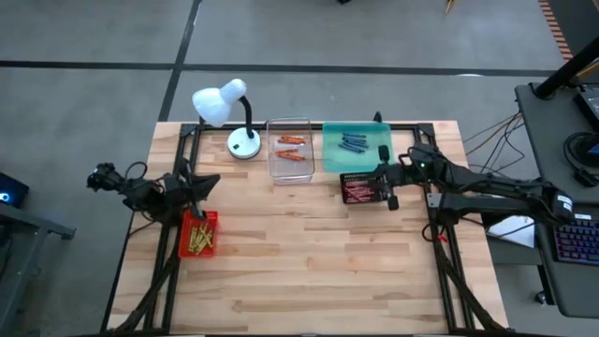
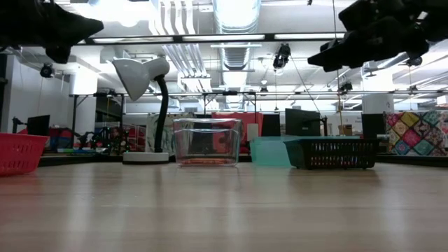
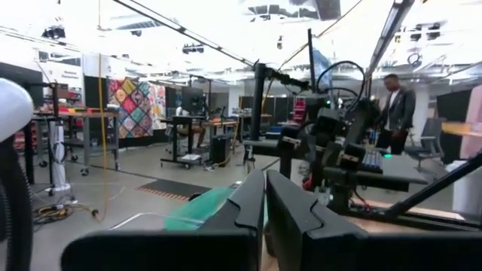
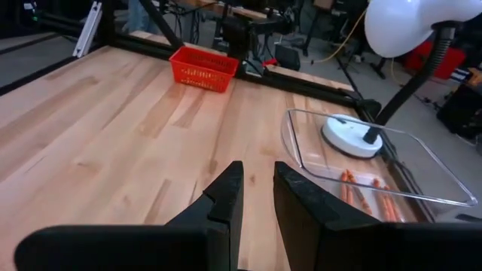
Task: Sort crayons
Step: Return to Home Position
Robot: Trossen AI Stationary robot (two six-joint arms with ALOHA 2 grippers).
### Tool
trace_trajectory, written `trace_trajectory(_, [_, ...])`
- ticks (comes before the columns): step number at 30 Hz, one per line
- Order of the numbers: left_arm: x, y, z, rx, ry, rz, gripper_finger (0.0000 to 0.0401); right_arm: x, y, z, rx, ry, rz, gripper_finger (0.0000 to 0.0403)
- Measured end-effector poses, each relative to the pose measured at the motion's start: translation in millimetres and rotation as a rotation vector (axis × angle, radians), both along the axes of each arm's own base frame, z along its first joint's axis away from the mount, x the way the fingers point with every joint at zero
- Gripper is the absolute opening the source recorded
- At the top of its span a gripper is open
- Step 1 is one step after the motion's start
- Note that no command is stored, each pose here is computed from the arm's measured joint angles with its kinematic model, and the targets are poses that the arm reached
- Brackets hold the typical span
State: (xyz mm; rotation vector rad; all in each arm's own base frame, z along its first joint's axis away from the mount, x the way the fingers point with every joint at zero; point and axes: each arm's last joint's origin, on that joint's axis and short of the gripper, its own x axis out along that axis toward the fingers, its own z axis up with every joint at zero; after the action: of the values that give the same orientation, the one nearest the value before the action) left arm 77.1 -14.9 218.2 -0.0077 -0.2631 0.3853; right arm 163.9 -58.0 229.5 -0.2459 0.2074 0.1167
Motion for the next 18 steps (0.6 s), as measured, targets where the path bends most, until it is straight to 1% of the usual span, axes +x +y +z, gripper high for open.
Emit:
trace_trajectory(10, [2, 1, -4, -0.019, 0.017, 0.01, 0.0, -21, 8, -15, 0.003, -0.059, -0.014, 0.0063])
trace_trajectory(18, [2, 0, -6, -0.032, 0.028, 0.006, 0.0, -39, 9, -31, 0.004, -0.105, -0.067, 0.0063])
